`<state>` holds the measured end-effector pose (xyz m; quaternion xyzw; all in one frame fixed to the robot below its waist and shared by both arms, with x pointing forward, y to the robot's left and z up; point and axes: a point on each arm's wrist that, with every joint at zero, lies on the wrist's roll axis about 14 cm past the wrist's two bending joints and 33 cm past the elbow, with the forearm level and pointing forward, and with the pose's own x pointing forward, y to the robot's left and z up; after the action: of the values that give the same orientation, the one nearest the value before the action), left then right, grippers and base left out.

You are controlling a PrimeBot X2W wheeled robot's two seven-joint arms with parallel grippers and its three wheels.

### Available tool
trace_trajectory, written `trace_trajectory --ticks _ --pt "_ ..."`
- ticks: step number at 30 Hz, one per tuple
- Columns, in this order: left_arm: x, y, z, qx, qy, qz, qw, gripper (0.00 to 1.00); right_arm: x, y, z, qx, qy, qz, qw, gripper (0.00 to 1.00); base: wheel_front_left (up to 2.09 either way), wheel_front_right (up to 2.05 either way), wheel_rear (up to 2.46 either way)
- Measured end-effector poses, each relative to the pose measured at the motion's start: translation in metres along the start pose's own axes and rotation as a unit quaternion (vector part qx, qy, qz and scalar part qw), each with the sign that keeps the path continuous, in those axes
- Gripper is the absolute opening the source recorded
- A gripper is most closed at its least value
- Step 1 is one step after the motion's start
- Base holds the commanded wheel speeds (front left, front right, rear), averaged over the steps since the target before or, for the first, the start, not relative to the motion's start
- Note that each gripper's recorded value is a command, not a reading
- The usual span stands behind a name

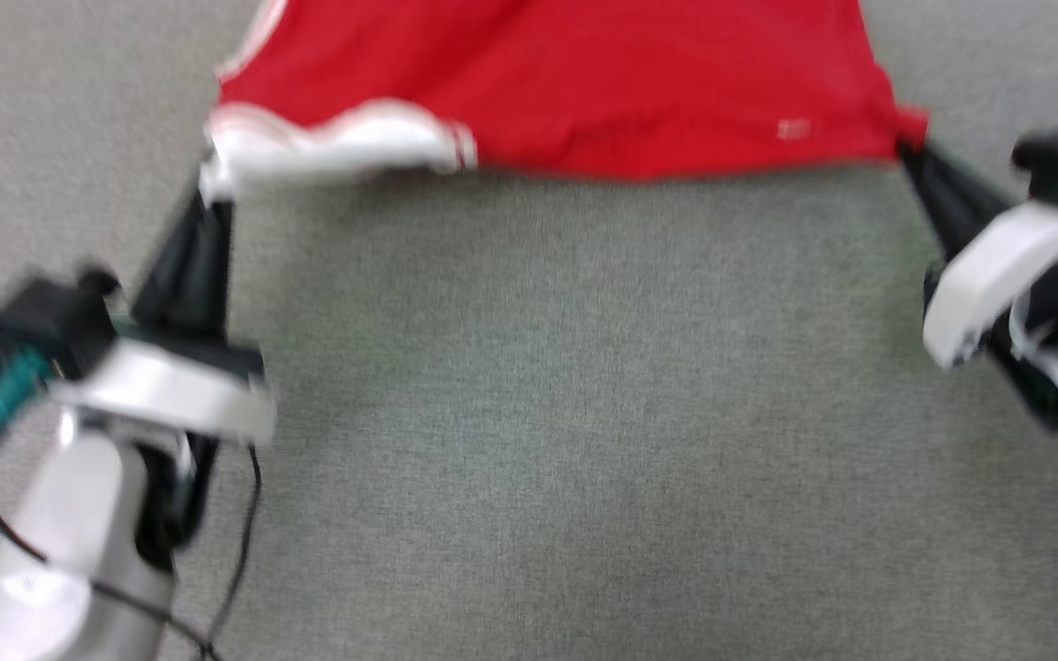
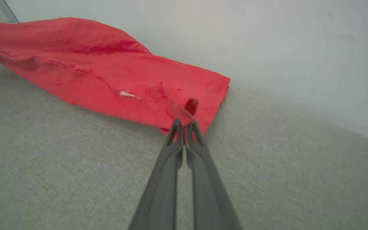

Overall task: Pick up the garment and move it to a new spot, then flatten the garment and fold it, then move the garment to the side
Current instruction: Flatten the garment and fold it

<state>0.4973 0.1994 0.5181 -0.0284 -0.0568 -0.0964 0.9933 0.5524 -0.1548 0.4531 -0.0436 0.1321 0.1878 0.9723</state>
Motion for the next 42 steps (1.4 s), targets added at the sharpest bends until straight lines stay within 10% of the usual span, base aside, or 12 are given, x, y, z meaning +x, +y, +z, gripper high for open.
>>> trace_trajectory --ticks 29,42 --pt "-0.238 -0.049 -0.083 -0.158 0.241 0.072 0.955 0.0 -0.206 0.04 -0.1 0.09 0.114 -0.034 0.989 0.0 0.0 0.0 0.0" --pt "-0.254 -0.047 -0.077 -0.16 0.236 0.086 0.955 0.0 -0.222 0.042 -0.098 0.101 0.111 -0.038 0.988 0.0 0.0 0.0 0.0"
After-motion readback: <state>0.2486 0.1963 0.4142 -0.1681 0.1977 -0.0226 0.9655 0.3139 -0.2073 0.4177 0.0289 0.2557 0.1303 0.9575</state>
